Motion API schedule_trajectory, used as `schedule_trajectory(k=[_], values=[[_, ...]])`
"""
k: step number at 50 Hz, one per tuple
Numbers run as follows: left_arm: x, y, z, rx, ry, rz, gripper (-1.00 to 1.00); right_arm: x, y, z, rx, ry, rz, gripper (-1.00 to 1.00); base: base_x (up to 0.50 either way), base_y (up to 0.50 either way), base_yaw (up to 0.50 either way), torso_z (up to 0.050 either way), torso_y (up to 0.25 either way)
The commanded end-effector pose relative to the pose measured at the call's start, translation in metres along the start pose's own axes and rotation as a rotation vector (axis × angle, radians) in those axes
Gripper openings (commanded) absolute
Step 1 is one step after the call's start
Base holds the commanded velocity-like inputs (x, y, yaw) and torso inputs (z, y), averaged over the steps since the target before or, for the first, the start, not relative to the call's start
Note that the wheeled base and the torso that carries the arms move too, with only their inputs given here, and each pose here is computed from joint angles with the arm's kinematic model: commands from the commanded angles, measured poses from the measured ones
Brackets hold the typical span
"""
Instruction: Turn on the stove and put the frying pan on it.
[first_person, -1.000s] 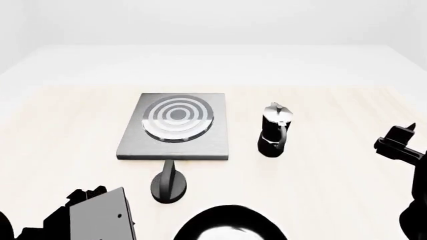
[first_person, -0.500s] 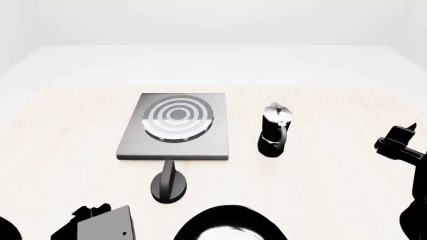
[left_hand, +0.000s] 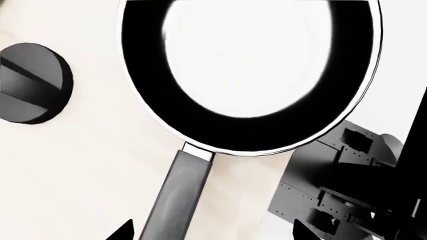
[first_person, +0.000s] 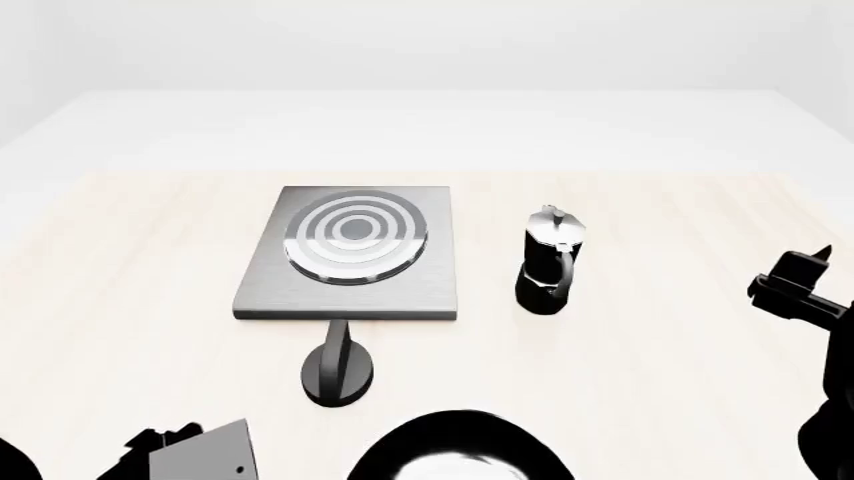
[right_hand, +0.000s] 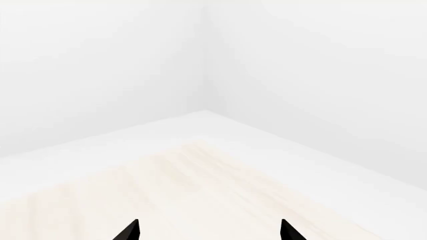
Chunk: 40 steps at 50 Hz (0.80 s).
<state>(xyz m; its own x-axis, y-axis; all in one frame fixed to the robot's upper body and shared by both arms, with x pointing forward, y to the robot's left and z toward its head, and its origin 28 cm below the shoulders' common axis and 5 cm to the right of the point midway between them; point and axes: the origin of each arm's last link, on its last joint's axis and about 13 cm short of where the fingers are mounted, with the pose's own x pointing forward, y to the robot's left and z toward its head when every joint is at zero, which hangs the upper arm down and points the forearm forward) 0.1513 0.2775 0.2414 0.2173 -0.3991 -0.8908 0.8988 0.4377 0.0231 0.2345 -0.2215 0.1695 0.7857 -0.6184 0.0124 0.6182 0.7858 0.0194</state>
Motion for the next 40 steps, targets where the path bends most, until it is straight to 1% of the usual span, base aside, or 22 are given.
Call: schedule_trajectory(k=[1,12,17,30,40], values=[[0.000,0.003,-0.005,-0.028,0.038,0.024,1.00,0.001,0.000,0.000,-0.001,-0.001,0.001,1.00,0.00,0.00,0.00,0.000,0.000],[-0.006,0.006,-0.007,-0.068,0.052,0.080,1.00,0.000,0.001,-0.002,-0.003,0.001,0.002,1.00,0.00,0.00,0.00,0.000,0.000],[-0.007,0.008,-0.008,-0.069,0.061,0.107,1.00,0.000,0.001,-0.003,-0.003,0.004,0.003,1.00,0.00,0.00,0.00,0.000,0.000],[0.000,0.010,-0.009,-0.062,0.055,0.087,1.00,0.000,0.002,-0.004,-0.005,0.005,0.006,1.00,0.00,0.00,0.00,0.000,0.000],[0.016,0.021,-0.013,-0.064,0.067,0.056,1.00,0.000,0.002,-0.003,-0.006,0.002,0.006,1.00,0.00,0.00,0.00,0.000,0.000]])
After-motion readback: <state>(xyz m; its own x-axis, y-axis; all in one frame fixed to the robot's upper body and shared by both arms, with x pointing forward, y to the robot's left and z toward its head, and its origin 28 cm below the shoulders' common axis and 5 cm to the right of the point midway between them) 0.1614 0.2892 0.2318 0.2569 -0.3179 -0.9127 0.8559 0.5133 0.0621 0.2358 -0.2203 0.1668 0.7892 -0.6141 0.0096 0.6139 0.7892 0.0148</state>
